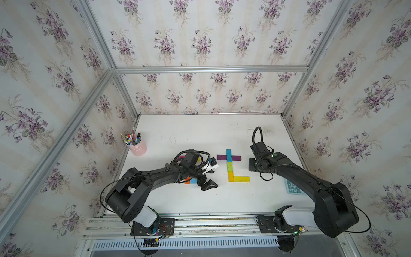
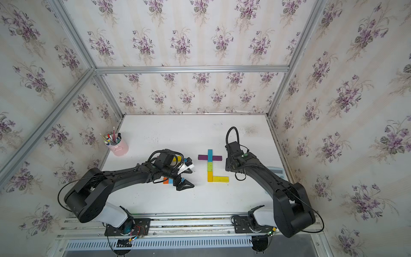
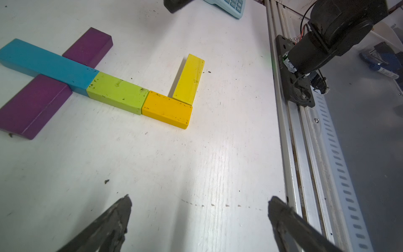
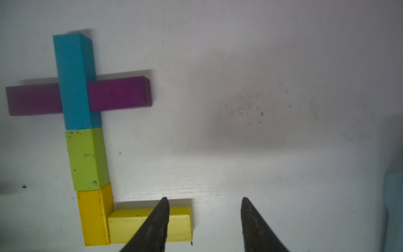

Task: Assemble the letter t with building blocks
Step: Assemble the building block at the center of the board.

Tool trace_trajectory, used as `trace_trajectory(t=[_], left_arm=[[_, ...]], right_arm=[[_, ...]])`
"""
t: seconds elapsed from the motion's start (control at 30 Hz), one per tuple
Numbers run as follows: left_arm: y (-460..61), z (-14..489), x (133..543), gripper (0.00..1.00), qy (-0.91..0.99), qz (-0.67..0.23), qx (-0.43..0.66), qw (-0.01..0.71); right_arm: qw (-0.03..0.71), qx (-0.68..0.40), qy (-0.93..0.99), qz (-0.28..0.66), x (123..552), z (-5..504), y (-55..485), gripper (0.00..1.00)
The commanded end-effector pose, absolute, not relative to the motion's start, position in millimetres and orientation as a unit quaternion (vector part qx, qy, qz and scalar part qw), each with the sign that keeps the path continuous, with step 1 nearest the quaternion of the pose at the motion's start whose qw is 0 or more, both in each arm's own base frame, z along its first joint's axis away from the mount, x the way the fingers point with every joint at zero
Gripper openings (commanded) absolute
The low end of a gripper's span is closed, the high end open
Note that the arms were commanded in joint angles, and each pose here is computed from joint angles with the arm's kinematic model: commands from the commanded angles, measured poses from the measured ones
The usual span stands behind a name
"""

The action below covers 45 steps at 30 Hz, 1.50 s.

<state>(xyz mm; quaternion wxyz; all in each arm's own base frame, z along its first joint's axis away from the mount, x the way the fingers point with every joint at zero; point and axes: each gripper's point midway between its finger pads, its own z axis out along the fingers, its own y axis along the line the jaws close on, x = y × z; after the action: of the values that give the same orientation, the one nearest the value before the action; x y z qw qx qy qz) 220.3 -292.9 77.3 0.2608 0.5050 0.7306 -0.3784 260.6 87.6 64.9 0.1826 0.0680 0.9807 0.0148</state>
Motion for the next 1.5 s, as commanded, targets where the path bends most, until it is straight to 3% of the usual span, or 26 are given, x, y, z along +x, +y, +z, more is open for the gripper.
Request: trace_trajectory(t=[0.0,0.37,1.47], left_arm=[[-299.9,84.0,222.3,1.00,0.716,-0.392,0.511,0.269],[-301.7,83.2,220.4,1.00,0.716,-0.393,0.513,0.264],[-301.6,78.8,220.1,1.00,0.720,-0.392,0.515,0.252]], right_arm=[[0.190,0.129,0.973,0.033,250.4,60.7,84.1,0.51],[0.159,0.139,0.977,0.018,231.4,24.8,76.1,0.50],[0.162,0.111,0.980,0.021,235.3,19.4,80.1,0.53]])
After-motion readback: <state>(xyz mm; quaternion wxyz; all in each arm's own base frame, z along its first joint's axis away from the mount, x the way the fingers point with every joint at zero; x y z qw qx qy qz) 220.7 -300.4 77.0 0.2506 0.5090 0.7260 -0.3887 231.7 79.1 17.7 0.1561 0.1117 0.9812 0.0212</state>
